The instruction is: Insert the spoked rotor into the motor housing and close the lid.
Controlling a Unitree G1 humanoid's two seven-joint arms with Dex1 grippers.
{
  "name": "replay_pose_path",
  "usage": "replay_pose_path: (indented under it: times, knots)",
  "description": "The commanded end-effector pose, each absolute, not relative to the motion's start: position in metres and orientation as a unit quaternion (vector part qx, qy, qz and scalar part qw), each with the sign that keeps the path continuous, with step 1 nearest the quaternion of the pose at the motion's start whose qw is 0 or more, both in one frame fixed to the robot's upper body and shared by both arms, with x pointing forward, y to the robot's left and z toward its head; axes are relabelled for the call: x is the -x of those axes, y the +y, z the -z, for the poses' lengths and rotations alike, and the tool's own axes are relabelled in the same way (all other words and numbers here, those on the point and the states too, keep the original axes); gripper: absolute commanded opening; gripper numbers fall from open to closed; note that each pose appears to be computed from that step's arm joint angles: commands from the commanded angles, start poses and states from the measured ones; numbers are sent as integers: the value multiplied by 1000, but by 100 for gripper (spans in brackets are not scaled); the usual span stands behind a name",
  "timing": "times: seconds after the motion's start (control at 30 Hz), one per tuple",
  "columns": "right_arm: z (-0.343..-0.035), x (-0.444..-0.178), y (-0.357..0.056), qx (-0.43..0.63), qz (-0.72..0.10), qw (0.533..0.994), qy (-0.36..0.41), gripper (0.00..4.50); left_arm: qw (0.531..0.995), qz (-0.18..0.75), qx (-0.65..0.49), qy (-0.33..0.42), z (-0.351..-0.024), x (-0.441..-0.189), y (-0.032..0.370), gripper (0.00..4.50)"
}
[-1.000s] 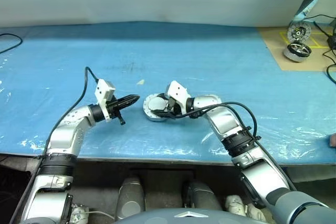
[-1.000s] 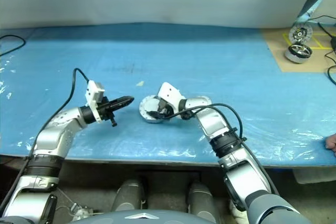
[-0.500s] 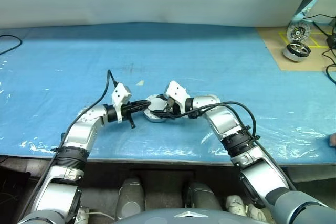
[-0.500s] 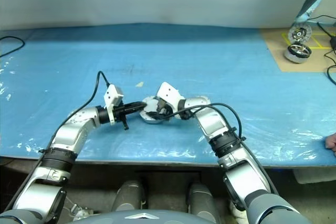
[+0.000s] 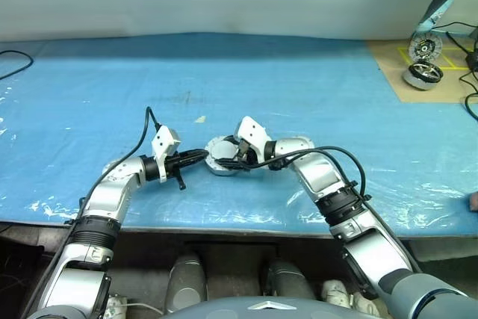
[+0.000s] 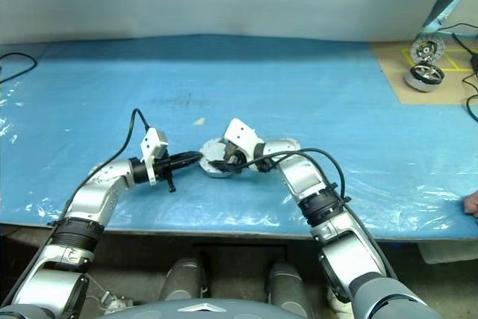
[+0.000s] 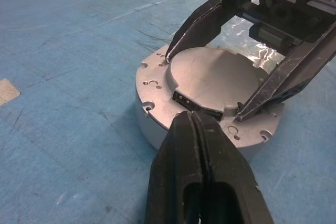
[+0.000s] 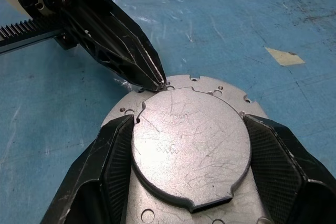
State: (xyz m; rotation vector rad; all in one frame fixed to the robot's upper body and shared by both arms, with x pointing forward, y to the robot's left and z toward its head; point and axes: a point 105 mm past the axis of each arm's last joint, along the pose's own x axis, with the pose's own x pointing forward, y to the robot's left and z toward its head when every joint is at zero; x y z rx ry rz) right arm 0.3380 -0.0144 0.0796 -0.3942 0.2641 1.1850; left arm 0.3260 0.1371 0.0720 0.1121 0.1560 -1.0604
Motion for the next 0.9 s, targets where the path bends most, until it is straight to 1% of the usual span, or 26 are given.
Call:
replay_pose_path:
  times: [0.03, 0.2, 0.27, 0.33, 0.37, 0.53, 0.63, 0.77, 0.9]
  knots:
    - [-41, -331, -34, 179, -537, 798, 207, 295, 851, 507, -52, 123, -47, -318, 138, 0]
    - [-44, -332, -32, 174, -535, 802, 198, 295, 847, 517, -56, 113, -47, -318, 125, 0]
    - [-44, -331, -30, 174, -539, 801, 194, 371, 841, 527, -60, 109, -46, -317, 118, 0]
    - [-46, -328, -28, 167, -548, 797, 192, 430, 837, 533, -62, 107, -46, -316, 113, 0]
    - [-48, -327, -27, 160, -552, 796, 190, 447, 836, 535, -62, 106, -46, -316, 111, 0]
    - [-69, -330, -27, 141, -559, 801, 161, 447, 832, 541, -64, 105, -46, -316, 109, 0]
    - [-99, -333, -27, 143, -571, 801, 112, 447, 830, 543, -68, 108, -46, -316, 111, 0]
    - [-137, -329, -24, 147, -589, 793, 47, 447, 830, 544, -69, 106, -50, -319, 112, 0]
    - [-155, -324, -24, 128, -595, 793, 22, 447, 829, 545, -67, 104, -53, -319, 112, 0]
